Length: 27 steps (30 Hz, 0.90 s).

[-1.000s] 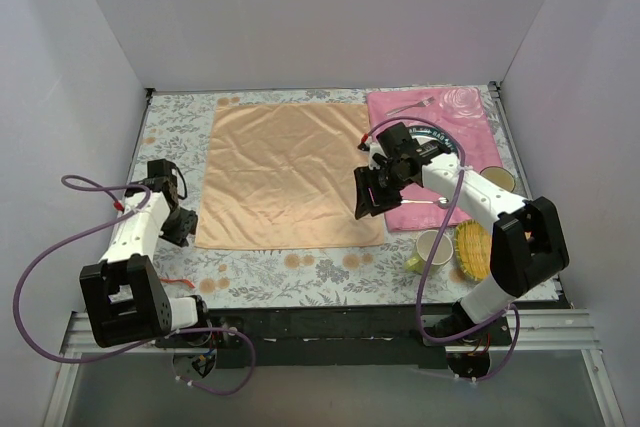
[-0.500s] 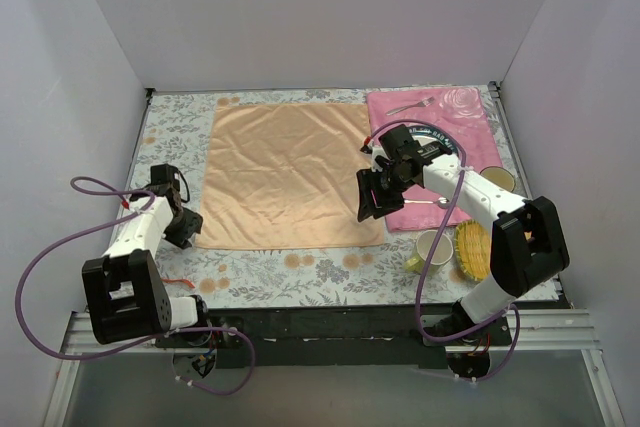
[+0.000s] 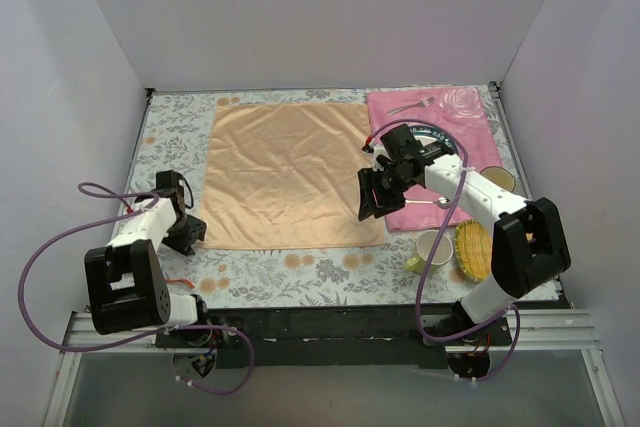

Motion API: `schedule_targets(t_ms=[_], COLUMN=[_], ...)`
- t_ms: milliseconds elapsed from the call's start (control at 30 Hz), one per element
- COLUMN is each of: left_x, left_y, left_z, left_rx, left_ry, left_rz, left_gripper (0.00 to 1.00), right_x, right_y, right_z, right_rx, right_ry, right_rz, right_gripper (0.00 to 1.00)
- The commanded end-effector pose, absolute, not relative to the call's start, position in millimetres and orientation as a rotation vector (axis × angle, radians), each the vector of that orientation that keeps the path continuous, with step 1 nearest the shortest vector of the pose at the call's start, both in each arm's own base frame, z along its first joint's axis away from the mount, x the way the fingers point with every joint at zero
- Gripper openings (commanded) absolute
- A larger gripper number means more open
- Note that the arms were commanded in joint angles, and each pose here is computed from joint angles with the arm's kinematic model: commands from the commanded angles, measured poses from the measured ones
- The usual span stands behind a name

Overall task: Fold the napkin, place the utensils inside, and roll it up
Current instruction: Flatten the napkin out, then fold the napkin

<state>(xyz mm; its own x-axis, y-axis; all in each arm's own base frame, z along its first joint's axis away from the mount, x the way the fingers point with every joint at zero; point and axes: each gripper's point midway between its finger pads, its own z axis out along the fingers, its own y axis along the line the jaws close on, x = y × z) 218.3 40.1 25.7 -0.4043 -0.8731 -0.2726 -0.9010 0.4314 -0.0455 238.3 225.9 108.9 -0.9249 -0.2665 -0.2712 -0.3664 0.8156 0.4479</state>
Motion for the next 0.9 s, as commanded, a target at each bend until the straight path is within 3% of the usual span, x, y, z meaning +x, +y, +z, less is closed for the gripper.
schedule_targets(t_ms=[0, 200, 500, 700, 867], left_x=[212.2, 207.9, 206.8, 202.0, 202.4], left_y=[35.5, 42.0, 53.0, 59.7, 63.5], left_z=[14.5, 6.9, 2.2, -6.6, 31.9], left_rx=[-1.591, -1.613, -1.609, -1.595, -1.632], left_ry=[2.421, 2.43, 2.435, 2.459, 2.363], left_rz=[0.149, 0.23, 0.337, 0.419, 0.408], left_gripper=[0.39, 0.39, 0.29, 0.11, 0.0], right_x=[239.5, 240.2, 241.0, 240.6, 240.1], right_y=[224.0, 221.4, 217.3, 216.2, 213.6], right_z=[119.3, 118.1, 115.3, 114.2, 113.5], right_rx=[-0.495, -0.491, -0.481, -0.479, -0.487], right_ry=[2.755, 2.755, 2.757, 2.756, 2.762], right_rz=[0.772, 0.765, 0.757, 0.758, 0.739], right_gripper=[0.58, 0.58, 0.58, 0.58, 0.58])
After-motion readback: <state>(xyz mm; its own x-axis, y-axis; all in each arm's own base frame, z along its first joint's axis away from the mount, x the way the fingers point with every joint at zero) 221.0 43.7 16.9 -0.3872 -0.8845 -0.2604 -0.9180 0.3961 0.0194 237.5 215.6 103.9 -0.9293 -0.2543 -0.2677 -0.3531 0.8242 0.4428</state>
